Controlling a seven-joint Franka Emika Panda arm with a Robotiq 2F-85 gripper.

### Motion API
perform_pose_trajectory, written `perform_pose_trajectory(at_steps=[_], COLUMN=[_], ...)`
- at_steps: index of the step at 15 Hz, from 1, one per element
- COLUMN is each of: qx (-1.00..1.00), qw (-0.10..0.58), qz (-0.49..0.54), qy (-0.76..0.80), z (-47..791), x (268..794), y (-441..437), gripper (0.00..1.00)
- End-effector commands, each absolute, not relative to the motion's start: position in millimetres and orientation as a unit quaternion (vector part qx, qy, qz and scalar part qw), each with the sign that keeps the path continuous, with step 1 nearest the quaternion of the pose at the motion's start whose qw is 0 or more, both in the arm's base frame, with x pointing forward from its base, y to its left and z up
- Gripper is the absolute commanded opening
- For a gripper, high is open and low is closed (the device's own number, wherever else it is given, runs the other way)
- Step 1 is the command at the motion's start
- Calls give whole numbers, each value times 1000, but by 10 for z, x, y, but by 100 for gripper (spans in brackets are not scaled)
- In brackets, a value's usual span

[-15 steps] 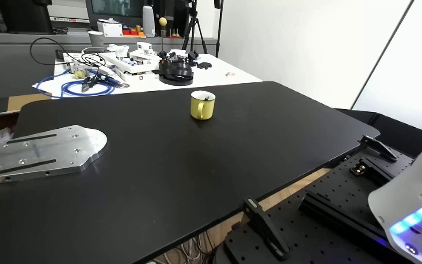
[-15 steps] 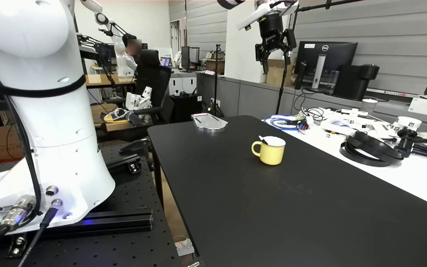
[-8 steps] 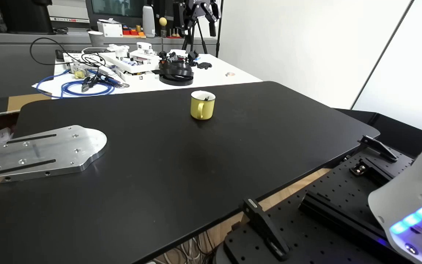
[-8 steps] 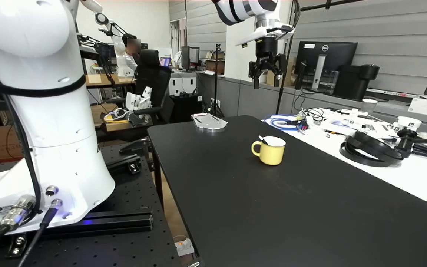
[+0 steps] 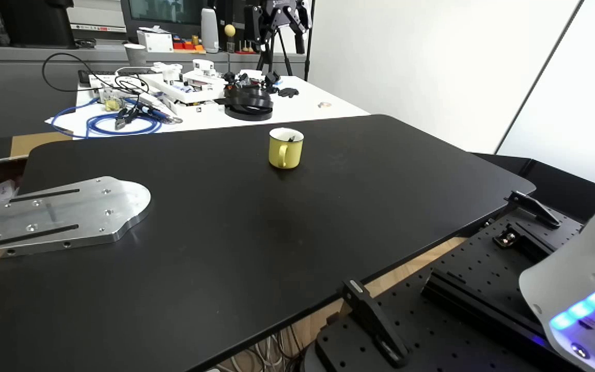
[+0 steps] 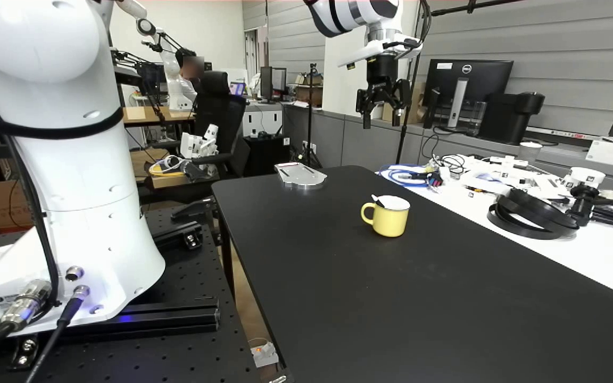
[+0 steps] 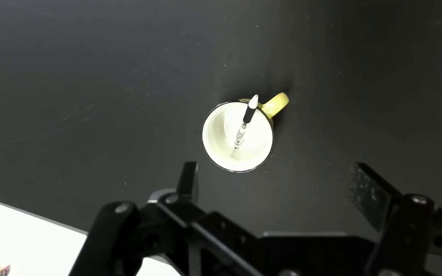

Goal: Remove the pen from the yellow mug cup and put it on the table

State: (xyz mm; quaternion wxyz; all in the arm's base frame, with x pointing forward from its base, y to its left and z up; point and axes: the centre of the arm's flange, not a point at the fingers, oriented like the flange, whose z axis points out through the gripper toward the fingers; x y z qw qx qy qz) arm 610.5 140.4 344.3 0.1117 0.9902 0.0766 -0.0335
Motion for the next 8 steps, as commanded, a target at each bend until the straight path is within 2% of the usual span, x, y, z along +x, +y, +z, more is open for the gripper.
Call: perform_pose_trajectory(at_steps=[1, 8], qx=[990, 991], qw=[112, 109], qz=[-29, -32], qy=[78, 74], z=[3382, 2927], x=[6129, 6155], y=[1389, 1288], gripper=[100, 100])
